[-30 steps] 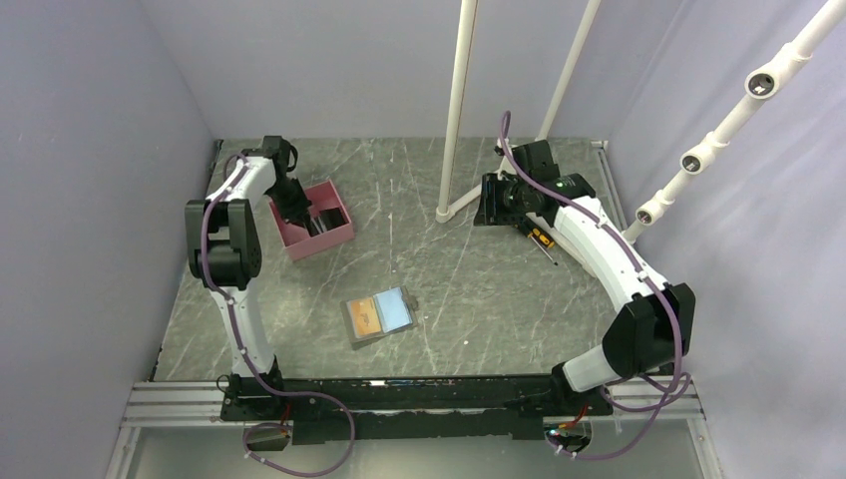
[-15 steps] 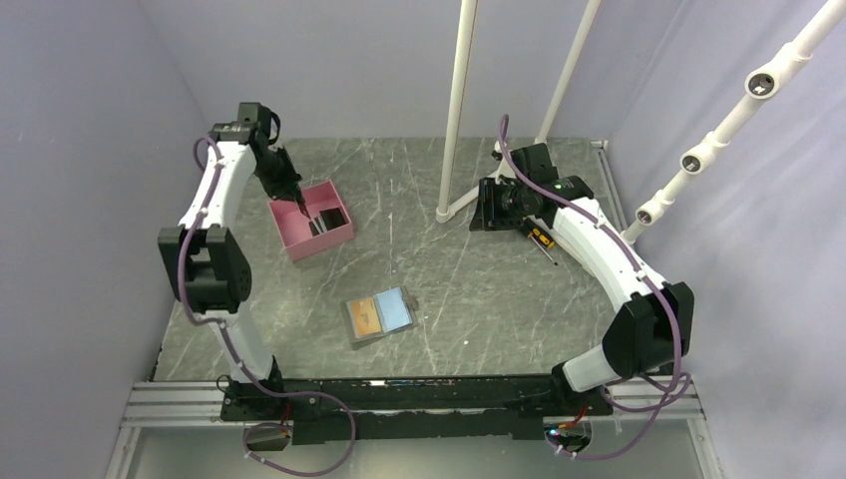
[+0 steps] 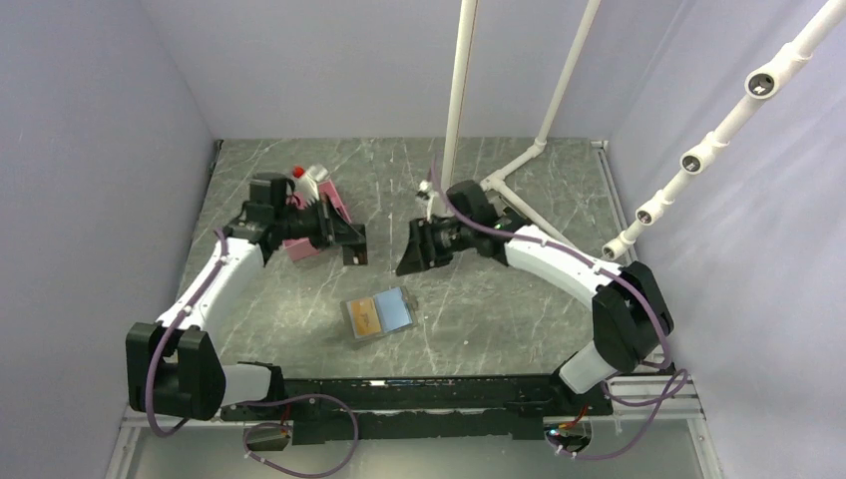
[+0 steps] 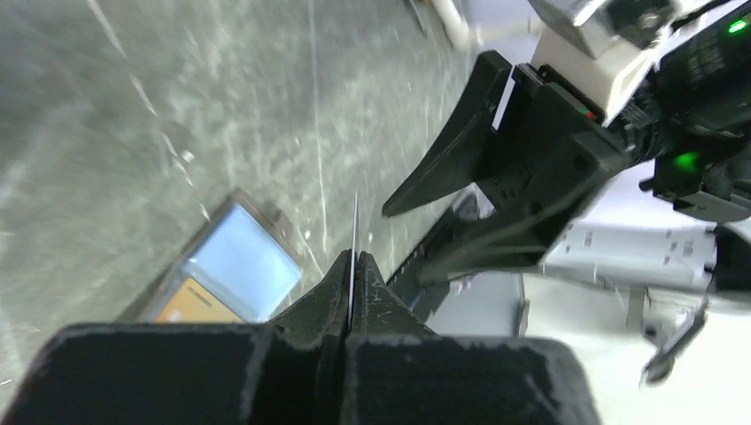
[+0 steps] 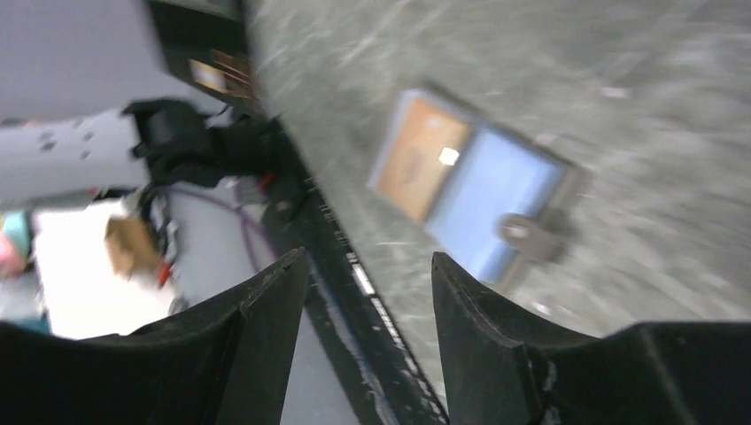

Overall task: Put the credit cards into the card holder
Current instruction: Insert the credit card into the card holder.

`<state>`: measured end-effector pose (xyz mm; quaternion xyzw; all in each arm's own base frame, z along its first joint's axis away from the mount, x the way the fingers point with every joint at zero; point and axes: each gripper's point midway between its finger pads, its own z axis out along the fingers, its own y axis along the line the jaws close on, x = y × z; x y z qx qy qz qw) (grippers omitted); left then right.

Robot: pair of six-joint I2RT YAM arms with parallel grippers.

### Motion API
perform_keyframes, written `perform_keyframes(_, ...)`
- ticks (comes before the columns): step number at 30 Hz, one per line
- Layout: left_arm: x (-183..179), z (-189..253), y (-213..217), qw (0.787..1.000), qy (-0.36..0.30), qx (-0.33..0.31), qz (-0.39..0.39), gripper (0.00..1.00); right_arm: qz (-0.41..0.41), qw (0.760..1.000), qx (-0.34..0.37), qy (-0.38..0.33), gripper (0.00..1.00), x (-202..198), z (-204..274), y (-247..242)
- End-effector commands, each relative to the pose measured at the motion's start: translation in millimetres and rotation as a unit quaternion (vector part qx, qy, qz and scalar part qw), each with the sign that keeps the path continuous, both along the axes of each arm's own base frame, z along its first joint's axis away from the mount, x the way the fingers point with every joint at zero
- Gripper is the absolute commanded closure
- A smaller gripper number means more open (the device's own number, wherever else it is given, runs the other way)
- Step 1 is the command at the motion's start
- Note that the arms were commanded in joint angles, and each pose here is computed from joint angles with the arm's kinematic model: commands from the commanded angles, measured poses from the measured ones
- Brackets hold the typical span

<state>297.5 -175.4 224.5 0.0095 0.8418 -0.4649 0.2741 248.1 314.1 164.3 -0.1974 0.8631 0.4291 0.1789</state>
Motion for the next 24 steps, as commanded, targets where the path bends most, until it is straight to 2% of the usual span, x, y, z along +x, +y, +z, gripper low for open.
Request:
perform_keyframes(1, -37.7, 21.5, -34.9, 0.987, -0.089, -0.080, -0.106, 1.00, 0.071, 0.984, 0.165, -0.010, 0.41, -40.4, 50.9, 54.7)
perform_keyframes(6, -72.5, 22.1, -49.6, 0.976, -0.105, -0.124, -0.143, 1.00, 0.084, 0.966, 0.241, 0.033, 0.39, -67.4, 52.3, 61.4)
perform_keyframes(10, -83.8, 16.3, -53.3, 0.977, -0.104, -0.121, -0.142, 1.00, 0.067, 0.960, 0.268, 0.044, 0.40, -69.7, 57.6, 59.5)
perform_keyframes(17, -88.8, 10.3, -62.0, 0.976, -0.089, -0.151, -0.132, 1.00, 0.053, 0.937, 0.341, 0.052, 0.56, -70.1, 81.9, 59.6)
perform_keyframes(21, -86.0, 7.9, -61.1, 0.978, -0.086, -0.149, -0.115, 1.00, 0.037, 0.937, 0.342, 0.060, 0.58, -70.4, 76.0, 55.5)
perform_keyframes(24, -86.5, 16.1, -57.5, 0.980, -0.099, -0.141, -0.099, 1.00, 0.000, 0.948, 0.314, 0.054, 0.52, -63.6, 60.3, 44.9)
